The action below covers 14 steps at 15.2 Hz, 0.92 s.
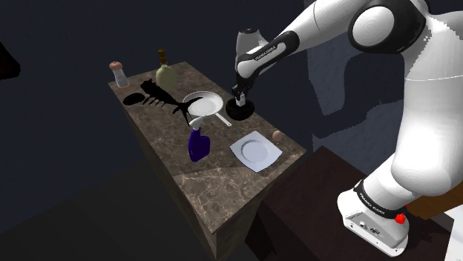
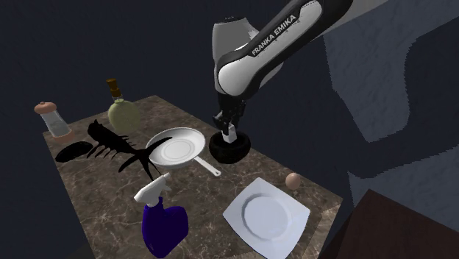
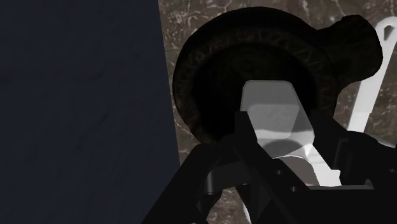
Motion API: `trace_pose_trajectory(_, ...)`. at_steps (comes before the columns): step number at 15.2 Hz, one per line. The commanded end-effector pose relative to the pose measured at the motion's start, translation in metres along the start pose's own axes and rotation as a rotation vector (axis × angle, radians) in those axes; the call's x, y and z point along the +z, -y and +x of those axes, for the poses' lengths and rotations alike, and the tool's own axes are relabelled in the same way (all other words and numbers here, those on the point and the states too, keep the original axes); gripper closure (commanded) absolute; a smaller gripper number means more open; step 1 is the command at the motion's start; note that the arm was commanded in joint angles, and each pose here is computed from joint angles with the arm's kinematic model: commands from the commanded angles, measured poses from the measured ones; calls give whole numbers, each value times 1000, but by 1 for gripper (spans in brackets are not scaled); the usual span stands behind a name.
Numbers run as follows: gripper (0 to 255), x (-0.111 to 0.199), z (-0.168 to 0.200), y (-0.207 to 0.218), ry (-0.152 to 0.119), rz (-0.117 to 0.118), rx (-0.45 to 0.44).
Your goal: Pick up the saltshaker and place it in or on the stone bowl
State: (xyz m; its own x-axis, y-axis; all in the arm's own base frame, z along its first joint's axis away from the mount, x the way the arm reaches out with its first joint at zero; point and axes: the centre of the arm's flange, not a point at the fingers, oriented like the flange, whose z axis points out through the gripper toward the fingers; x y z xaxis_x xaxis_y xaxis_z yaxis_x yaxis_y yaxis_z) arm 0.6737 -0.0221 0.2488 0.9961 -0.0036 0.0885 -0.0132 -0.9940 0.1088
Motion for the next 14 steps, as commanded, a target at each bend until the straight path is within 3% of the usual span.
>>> trace_pose_trajectory(1,255,0,0,0,0,0,0)
trace_pose_trajectory(2,255,0,0,0,0,0,0)
trace_pose_trajectory(3,0,0,0,0,0,0,0)
trace_pose_trajectory(8,0,0,0,0,0,0,0)
trace_pose_trajectory(12,0,-50,0,0,0,0,0)
trace_pose_trajectory(14,0,-50,0,0,0,0,0)
